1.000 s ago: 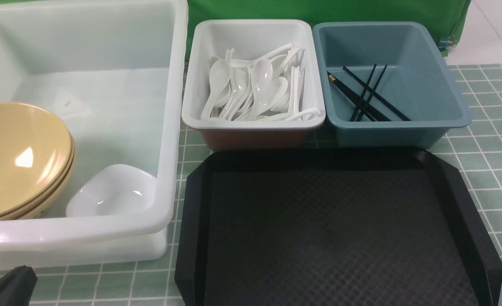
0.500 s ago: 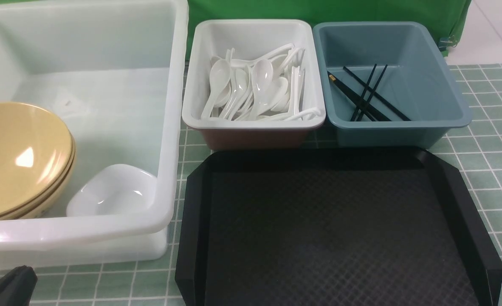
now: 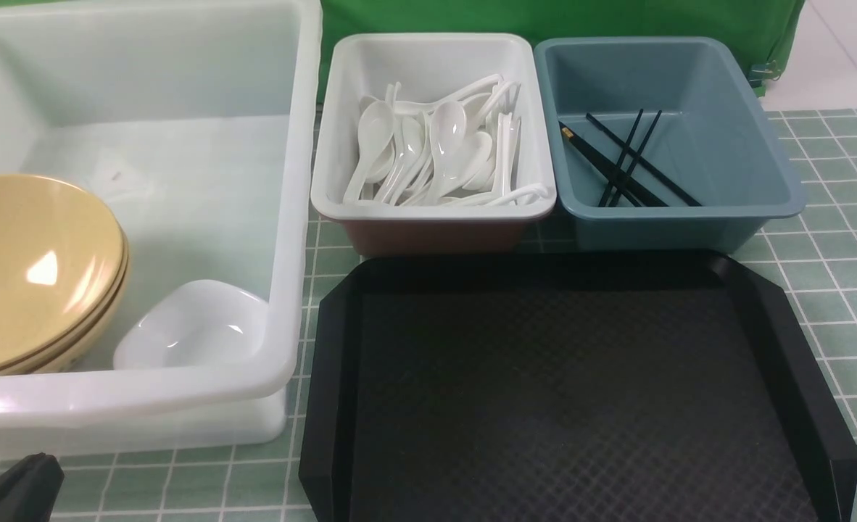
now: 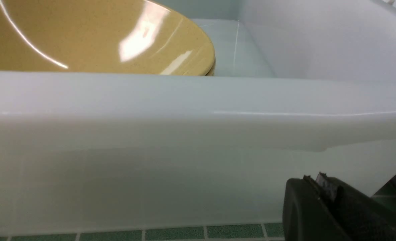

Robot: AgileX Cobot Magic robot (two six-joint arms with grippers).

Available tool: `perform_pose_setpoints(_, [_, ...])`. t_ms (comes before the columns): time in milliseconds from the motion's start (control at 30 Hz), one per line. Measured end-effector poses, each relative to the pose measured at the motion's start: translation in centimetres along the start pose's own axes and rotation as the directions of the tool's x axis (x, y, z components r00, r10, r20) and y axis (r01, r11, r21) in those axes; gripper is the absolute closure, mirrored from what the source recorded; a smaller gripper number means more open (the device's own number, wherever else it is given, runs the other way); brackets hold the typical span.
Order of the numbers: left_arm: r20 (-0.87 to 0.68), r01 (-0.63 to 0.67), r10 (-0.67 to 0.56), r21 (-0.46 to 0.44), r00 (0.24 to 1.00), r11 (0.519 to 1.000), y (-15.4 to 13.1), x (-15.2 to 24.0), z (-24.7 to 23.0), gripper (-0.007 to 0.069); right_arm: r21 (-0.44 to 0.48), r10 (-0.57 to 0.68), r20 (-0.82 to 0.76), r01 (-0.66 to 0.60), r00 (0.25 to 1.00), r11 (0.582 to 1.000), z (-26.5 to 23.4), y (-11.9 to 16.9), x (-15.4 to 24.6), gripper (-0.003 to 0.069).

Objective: On blue table put chopsticks spoon bowls plates into blue grey white boxes.

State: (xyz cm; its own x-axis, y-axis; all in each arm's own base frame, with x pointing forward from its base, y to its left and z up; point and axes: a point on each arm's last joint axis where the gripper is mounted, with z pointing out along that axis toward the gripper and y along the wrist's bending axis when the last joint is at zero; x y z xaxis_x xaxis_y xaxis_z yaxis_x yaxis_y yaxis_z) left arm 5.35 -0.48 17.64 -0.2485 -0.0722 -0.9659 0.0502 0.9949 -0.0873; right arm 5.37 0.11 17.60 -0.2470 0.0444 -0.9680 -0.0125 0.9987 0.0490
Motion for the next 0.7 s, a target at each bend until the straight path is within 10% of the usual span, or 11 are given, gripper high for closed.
perform_pose_setpoints(700, [0.0,0.0,0.0,0.0,1.0,1.0,0.0,0.0,0.0,0.0621,0.0,-0.001,0.0,0.001,1.0,1.0,0.0,0.0,0.0,0.0526])
